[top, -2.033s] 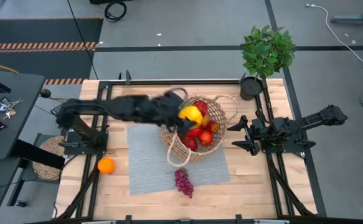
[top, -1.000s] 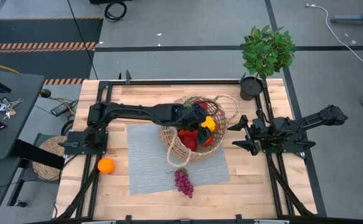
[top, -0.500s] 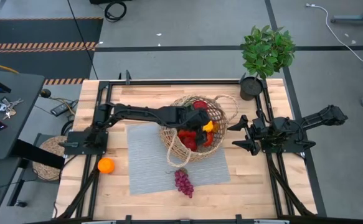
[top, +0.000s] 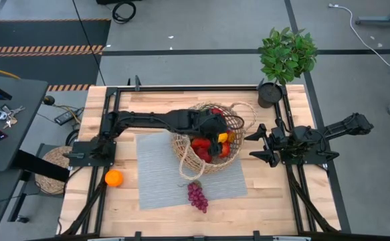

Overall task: Build produce basket
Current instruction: Put the orange into the brown basket

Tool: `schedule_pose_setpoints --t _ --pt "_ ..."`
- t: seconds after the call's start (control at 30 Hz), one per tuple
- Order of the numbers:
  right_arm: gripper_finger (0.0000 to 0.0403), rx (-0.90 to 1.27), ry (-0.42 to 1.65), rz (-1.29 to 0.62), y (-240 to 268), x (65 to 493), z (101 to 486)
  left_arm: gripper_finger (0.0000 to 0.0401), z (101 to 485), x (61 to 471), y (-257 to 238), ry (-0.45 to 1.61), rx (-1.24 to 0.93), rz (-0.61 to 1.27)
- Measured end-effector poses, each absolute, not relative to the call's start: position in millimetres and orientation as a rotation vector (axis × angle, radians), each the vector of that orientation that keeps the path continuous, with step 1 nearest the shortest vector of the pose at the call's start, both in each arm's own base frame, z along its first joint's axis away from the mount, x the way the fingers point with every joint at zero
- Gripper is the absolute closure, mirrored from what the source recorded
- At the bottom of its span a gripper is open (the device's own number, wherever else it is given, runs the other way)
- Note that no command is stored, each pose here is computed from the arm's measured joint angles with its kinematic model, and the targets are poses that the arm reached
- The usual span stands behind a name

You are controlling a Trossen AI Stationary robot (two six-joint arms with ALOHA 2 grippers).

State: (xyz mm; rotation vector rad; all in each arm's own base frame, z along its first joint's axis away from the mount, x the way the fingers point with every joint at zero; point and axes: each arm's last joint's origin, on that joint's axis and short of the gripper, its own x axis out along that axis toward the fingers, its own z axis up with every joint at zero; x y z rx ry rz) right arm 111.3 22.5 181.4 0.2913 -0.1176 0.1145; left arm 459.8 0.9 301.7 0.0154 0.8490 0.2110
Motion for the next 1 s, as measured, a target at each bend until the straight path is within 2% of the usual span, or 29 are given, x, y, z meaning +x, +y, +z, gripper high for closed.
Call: schedule_pose_setpoints --t 0.17,0.3,0.43,0.6,0.83,1.0 --pt "0.0055 0.292 -0.117 0.115 22.5 111.3 181.4 0.0011 359.7 442.3 -32.2 0.832 0.081 0.179" --pt "0.0055 0.292 -0.117 0.114 22.5 111.3 181.4 0.0012 384.2 415.9 -70.3 0.897 0.180 0.189" --pt "0.0055 0.292 -0.118 0.114 22.5 111.3 181.4 0.0012 385.9 384.5 -102.0 0.983 0.240 0.237" --pt "0.0055 0.292 -0.117 0.114 22.5 111.3 181.4 0.0012 385.5 354.0 -121.9 1.037 0.278 0.434" --pt "0.0055 0.293 -0.123 0.115 22.5 111.3 182.0 0.0012 399.6 335.2 -142.5 0.949 0.229 0.429" --pt "0.0055 0.293 -0.123 0.115 22.5 111.3 182.0 0.0012 391.3 324.0 -141.7 0.979 0.212 0.450"
